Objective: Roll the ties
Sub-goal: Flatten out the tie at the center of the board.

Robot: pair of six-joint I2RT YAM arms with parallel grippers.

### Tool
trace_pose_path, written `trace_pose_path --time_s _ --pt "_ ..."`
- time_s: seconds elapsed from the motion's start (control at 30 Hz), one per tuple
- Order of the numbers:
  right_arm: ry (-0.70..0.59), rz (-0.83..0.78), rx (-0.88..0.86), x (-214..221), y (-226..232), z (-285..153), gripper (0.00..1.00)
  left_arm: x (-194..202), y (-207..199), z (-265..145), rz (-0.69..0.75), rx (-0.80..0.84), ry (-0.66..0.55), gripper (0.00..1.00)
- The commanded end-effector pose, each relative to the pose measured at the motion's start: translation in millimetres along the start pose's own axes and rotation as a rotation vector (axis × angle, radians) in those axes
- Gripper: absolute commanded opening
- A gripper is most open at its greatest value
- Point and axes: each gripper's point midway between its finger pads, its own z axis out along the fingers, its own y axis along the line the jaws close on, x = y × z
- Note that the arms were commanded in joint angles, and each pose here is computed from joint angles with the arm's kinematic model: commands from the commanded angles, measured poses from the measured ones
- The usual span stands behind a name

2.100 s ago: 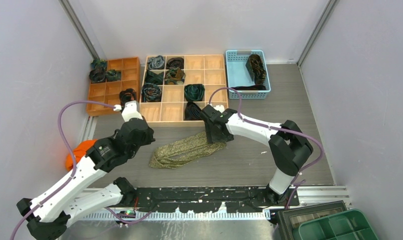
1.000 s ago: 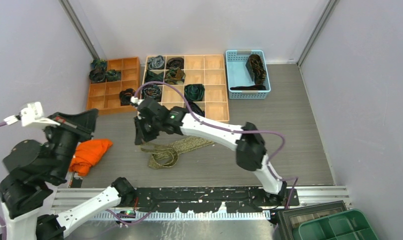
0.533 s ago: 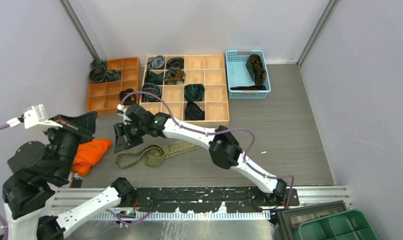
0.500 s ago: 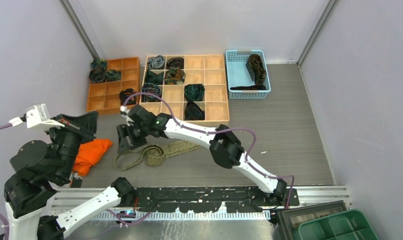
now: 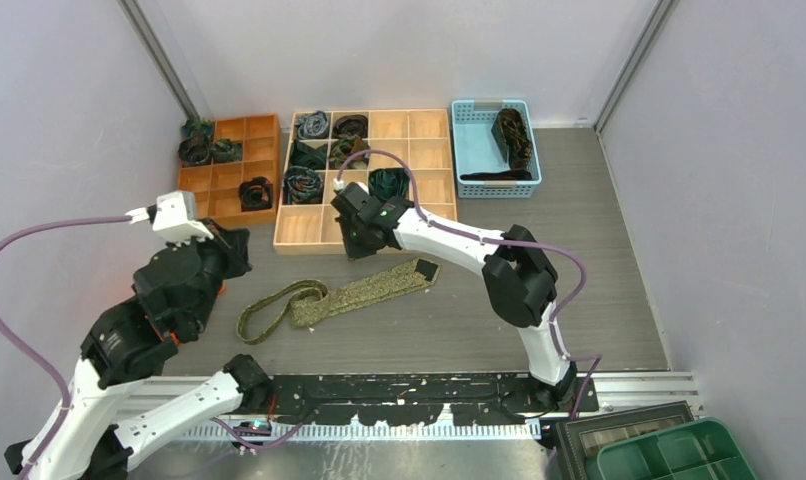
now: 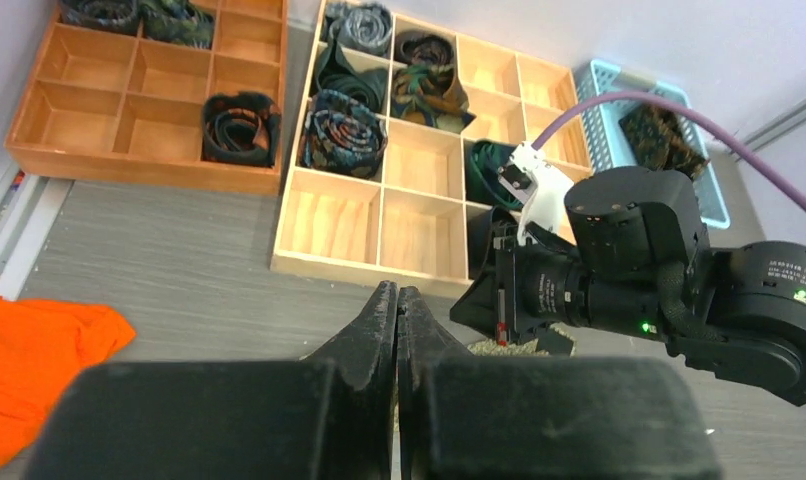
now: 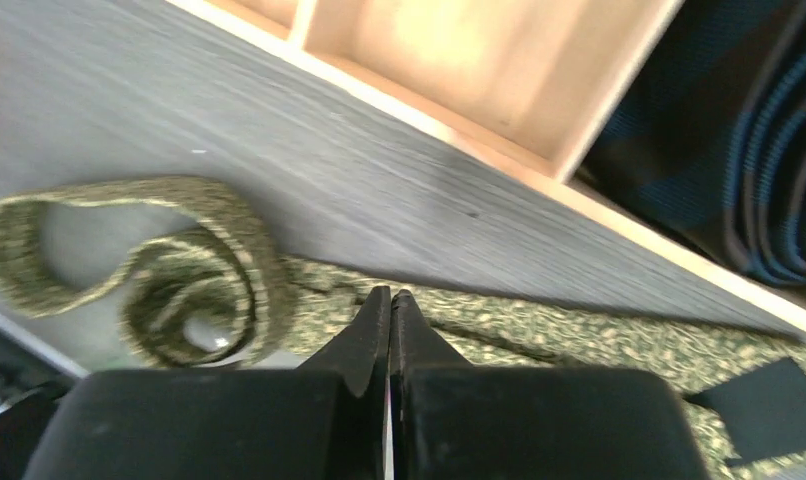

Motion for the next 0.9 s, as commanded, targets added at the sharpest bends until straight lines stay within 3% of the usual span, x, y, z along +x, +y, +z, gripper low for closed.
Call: trace_pose_path --time_s 0.0,0.57,0.73,0.87 --pt "0.058 -0.077 0.236 24 -45 14 0.01 4 -16 9 -0.044 0.037 0.000 0.00" --pt "0.152 -0.025 0.316 75 -71 13 0.01 31 -15 16 -0.040 0.029 0.057 0.00" --pt "0.229 -0.021 0.432 102 -101 7 0.01 39 -19 20 -0.030 0.031 0.077 0.00" --pt "0.280 0.012 0.586 114 -155 -18 0.01 48 -22 25 -0.017 0.032 0.095 0.00"
